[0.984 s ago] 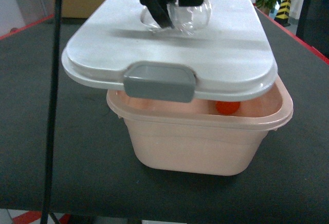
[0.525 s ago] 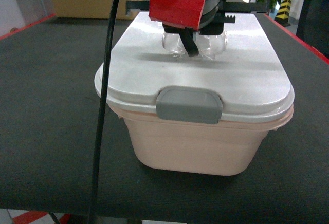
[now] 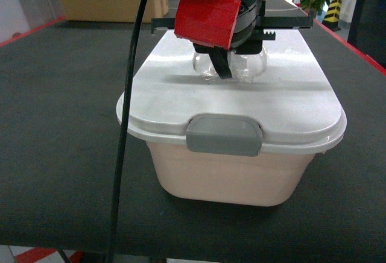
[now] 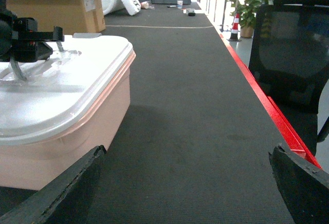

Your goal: Pick capacitor and pack into box

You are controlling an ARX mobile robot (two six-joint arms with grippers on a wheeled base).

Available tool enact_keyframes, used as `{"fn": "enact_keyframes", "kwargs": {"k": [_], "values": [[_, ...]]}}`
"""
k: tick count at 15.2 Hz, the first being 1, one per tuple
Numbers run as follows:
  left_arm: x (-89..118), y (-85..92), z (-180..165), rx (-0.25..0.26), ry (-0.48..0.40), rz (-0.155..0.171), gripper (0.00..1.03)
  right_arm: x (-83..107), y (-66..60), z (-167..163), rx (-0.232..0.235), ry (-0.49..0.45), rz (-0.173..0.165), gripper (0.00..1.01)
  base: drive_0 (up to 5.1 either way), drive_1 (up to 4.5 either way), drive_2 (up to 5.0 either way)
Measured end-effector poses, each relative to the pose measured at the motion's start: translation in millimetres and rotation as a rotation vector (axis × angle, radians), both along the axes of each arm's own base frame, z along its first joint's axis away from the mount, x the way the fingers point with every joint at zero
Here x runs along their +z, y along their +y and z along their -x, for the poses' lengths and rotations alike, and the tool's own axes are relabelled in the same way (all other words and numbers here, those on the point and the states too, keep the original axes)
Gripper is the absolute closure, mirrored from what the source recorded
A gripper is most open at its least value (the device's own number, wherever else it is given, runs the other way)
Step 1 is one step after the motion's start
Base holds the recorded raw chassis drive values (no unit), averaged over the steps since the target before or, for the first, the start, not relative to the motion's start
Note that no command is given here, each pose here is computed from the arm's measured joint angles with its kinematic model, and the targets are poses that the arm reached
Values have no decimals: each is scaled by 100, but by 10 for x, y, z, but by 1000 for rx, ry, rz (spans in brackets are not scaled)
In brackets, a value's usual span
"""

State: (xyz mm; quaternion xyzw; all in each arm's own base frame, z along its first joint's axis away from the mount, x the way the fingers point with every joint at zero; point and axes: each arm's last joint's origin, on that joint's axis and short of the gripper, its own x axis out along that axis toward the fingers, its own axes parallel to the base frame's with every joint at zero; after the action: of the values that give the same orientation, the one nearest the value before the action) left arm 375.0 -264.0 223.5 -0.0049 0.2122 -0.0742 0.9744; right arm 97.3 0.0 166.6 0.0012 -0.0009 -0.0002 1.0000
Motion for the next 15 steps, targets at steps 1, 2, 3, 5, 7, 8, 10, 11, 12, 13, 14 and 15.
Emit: {"fn": "enact_keyframes", "kwargs": {"k": [1,2,3,5,7,8,10,11,12,13,14,15], "values": [[3,-3,-3,-8,-2,8,101,0,0,0,0,0,0,3,0,0,0],[4,-3,-2,-7,-2,9,101,0,0,0,0,0,0,3,0,0,0],[4,-7,-6,-10,-5,15,101,0,0,0,0,0,0,3,0,0,0],[1,-18,-4,-42,5,36,87,0,0,0,0,0,0,3,0,0,0],[59,-28,-5,-62,-56,95,63,0,0,0,0,0,0,3,0,0,0],[97,-3,32,-81,-104,116,52,0,0,0,0,0,0,3,0,0,0],[282,136,122,-134,-225,175,30,0,0,0,0,0,0,3,0,0,0],[444,296,183,-122,-309,185,18,0,0,0,0,0,0,3,0,0,0],[581,534,239,-84,-395,176,5,0,0,0,0,0,0,3,0,0,0],[651,1246,455,-15,-586,98,5,0,0,0,0,0,0,3,0,0,0],[636,1519,647,5,-650,43,5,0,0,0,0,0,0,3,0,0,0],[652,1752,908,43,-703,-28,5,0,0,0,0,0,0,3,0,0,0]]}}
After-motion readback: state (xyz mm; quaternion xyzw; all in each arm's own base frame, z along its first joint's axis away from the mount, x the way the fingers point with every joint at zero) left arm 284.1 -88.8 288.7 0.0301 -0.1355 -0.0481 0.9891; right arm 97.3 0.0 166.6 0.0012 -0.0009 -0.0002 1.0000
